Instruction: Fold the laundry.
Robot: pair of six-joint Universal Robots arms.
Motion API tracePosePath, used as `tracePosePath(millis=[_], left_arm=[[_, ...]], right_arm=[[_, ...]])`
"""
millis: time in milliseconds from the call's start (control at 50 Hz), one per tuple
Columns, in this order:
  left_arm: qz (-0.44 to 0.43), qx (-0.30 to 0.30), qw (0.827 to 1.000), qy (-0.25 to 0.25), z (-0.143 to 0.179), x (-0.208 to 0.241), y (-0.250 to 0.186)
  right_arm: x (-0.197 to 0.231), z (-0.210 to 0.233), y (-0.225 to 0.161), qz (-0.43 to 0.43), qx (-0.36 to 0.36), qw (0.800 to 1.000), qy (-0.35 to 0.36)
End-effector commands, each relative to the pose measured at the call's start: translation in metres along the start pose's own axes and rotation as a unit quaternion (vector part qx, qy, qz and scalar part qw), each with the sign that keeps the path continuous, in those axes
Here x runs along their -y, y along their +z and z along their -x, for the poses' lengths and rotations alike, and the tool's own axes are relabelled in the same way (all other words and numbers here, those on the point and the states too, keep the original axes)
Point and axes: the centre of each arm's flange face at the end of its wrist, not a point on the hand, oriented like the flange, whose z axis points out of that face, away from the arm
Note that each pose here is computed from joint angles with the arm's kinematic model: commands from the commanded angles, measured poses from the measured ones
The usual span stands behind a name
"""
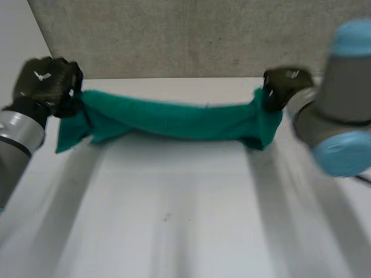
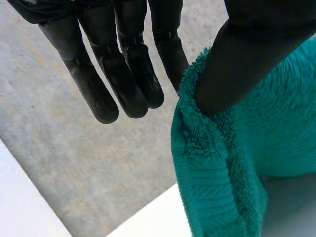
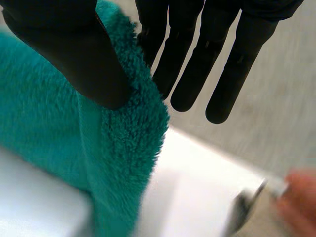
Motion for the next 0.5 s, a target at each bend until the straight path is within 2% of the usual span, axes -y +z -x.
tracePosePath(millis=[20,100,200,260,320,400,440,460,480,500], left_arm=[[0.063,-0.057,0.996,-0.018,-0.001,0.016,-0.02],[0.126,-0.095,0.987,-0.019,-0.011,-0.005,-0.025],[0.202,-0.113,0.972,0.037,-0.02,-0.057,-0.009],[0.223,-0.114,0.965,0.08,-0.024,-0.08,0.005],[0.212,-0.106,0.966,0.105,-0.024,-0.086,0.025],[0.124,-0.073,0.981,0.129,-0.017,-0.067,0.07],[0.028,-0.037,0.99,0.136,-0.008,-0.032,0.098],[-0.005,-0.022,0.99,0.137,-0.003,-0.02,0.106],[-0.077,0.011,0.987,0.137,0.008,0.008,0.121],[-0.113,0.03,0.984,0.136,0.013,0.024,0.126]], right_arm=[[0.029,-0.03,-0.046,0.004,0.033,0.975,-0.219],[0.008,-0.026,-0.055,0.055,0.07,0.96,-0.264],[-0.036,-0.017,-0.041,0.107,0.11,0.94,-0.303],[-0.05,-0.014,-0.026,0.105,0.113,0.935,-0.318],[-0.058,-0.013,0.002,0.074,0.094,0.936,-0.33],[-0.038,-0.022,0.046,-0.022,0.025,0.943,-0.332],[-0.01,-0.031,0.068,-0.102,-0.035,0.94,-0.323],[0.002,-0.034,0.073,-0.131,-0.055,0.937,-0.319],[0.028,-0.041,0.079,-0.195,-0.097,0.926,-0.309],[0.041,-0.045,0.081,-0.231,-0.118,0.918,-0.3]])
